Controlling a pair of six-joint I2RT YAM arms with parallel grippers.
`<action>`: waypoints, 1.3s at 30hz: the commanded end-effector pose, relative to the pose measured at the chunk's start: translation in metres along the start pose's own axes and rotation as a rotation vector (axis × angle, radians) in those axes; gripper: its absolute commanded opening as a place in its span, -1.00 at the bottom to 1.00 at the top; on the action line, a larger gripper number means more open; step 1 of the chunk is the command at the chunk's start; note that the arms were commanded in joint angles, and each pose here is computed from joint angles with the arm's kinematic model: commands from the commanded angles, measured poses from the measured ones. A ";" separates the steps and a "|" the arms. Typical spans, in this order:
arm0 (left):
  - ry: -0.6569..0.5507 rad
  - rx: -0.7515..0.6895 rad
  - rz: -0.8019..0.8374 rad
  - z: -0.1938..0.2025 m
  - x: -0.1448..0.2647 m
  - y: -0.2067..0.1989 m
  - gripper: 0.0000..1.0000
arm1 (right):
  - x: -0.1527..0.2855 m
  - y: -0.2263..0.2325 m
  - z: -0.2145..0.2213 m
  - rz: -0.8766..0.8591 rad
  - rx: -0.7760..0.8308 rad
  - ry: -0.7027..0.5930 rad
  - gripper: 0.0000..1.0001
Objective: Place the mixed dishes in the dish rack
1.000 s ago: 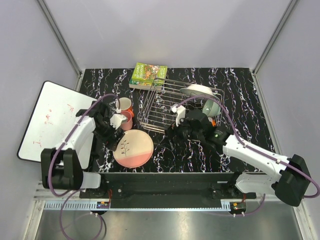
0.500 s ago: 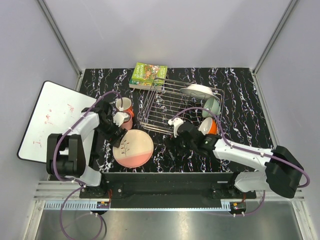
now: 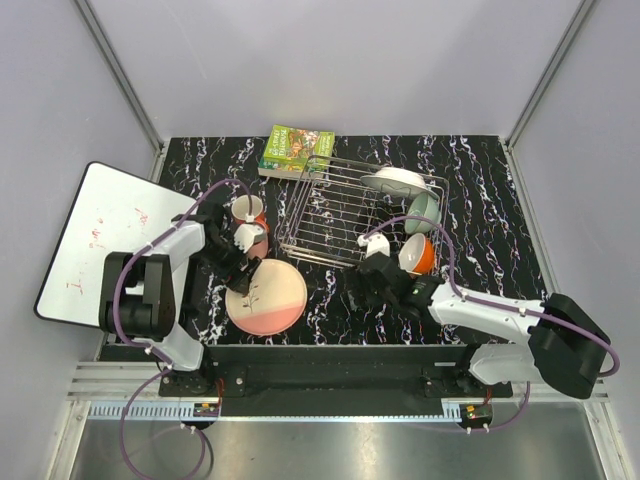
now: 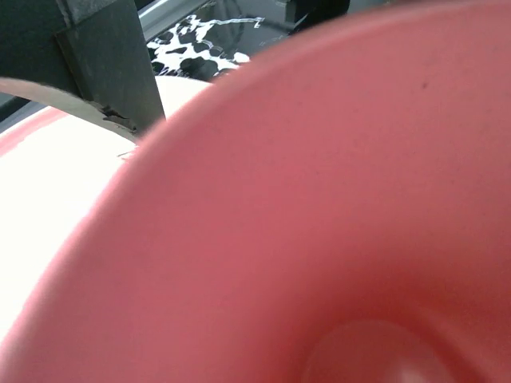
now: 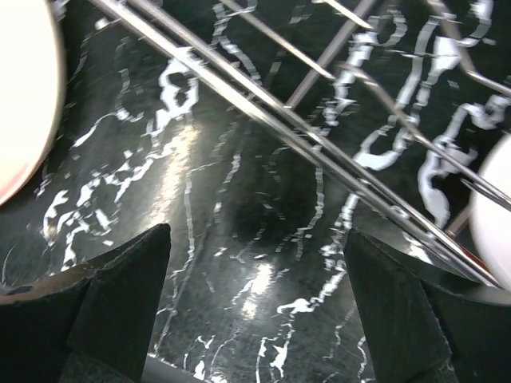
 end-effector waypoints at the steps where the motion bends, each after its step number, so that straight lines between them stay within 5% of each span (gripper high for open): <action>1: -0.095 -0.015 0.058 -0.029 -0.002 -0.009 0.98 | 0.003 -0.029 -0.023 0.138 -0.116 -0.104 0.94; 10: -0.108 -0.102 0.106 -0.057 -0.003 -0.047 0.98 | 0.007 -0.037 -0.023 0.127 -0.160 -0.074 0.93; 16: -0.112 -0.112 0.112 -0.060 0.000 -0.059 0.98 | 0.011 0.022 -0.017 -0.204 -0.137 0.032 0.80; 25: -0.143 -0.106 0.089 -0.064 0.019 -0.063 0.98 | 0.001 0.068 0.000 -0.443 -0.112 0.171 0.71; 39: -0.070 -0.040 -0.023 -0.015 0.031 -0.033 0.98 | -0.009 0.075 0.008 -0.435 -0.051 0.173 0.57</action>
Point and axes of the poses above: each gripper's point midway between its finger pads, its own x axis back along the fingers, its own y axis along the line the jaws close on, z = x × y, the point moved 1 cm from there along x, back along the fingers, and after that the axes turned 4 degrees about -x, right-handed, at the moved point
